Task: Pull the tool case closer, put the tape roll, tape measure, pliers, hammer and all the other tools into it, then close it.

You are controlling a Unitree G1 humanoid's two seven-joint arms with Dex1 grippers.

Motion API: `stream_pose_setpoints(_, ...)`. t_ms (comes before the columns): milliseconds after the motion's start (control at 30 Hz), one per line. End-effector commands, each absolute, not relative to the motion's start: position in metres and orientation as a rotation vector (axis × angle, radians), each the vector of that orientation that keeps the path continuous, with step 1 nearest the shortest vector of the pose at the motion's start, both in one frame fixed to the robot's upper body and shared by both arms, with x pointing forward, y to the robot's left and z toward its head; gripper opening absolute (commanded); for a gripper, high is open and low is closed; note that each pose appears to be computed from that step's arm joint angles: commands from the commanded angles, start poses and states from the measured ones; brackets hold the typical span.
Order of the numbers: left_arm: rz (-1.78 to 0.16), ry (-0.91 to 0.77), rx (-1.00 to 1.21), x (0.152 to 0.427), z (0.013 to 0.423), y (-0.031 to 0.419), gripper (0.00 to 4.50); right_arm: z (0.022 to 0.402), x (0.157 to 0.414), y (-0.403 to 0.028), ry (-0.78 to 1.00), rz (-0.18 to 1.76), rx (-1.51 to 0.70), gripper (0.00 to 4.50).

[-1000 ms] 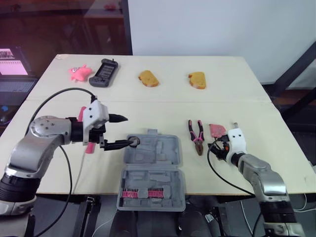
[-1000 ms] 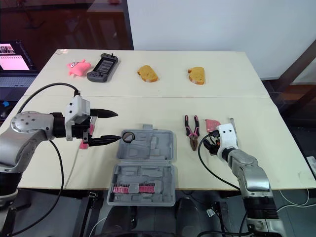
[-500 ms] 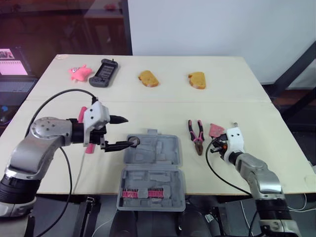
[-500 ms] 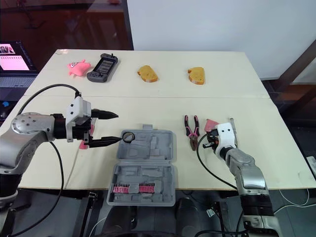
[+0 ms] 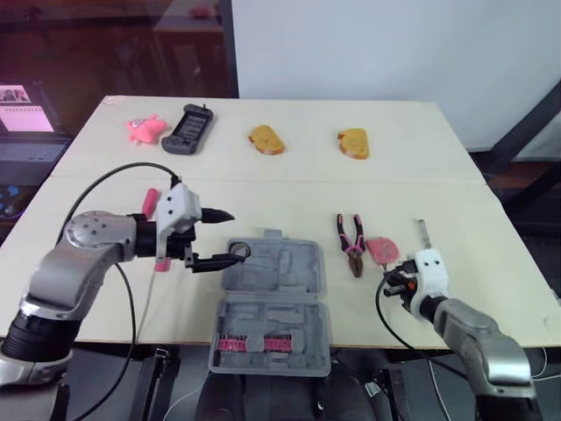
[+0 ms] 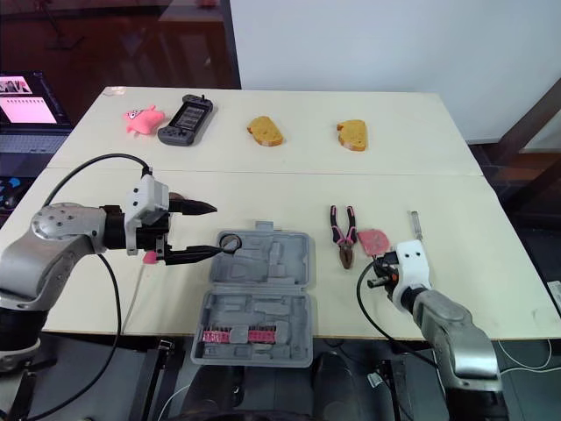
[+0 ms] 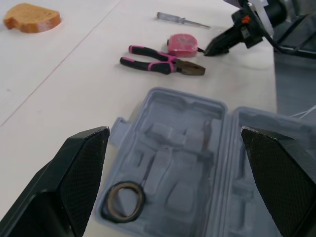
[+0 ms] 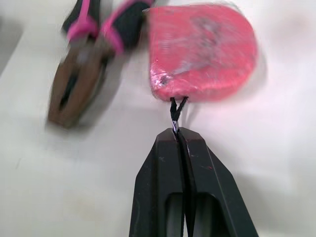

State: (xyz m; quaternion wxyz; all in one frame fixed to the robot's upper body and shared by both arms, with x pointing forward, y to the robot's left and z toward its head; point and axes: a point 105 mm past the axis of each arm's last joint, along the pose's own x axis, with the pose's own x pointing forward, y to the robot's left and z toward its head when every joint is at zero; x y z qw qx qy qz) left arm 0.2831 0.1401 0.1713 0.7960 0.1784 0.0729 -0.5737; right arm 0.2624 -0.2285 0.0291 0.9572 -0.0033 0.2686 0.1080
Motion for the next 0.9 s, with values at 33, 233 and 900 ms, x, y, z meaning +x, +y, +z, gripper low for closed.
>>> stream_pose_setpoints(33, -1.260, 0.116, 0.392, 0.282, 0.179, 0.135, 4.50, 0.030, 0.241, -0.219, 0.587, 0.266, 0.016, 0.05)
stream_pose_setpoints(233, -1.302, 0.121, 0.384, 0.282, 0.176, 0.130, 4.50, 0.027, 0.209, -0.202, 0.654, 0.311, 0.058, 0.05)
stream_pose_setpoints(900, -1.355, 0.115, 0.468, 0.283, 0.165, 0.128, 4.50, 0.020, 0.170, -0.186, 0.789, 0.337, 0.125, 0.05)
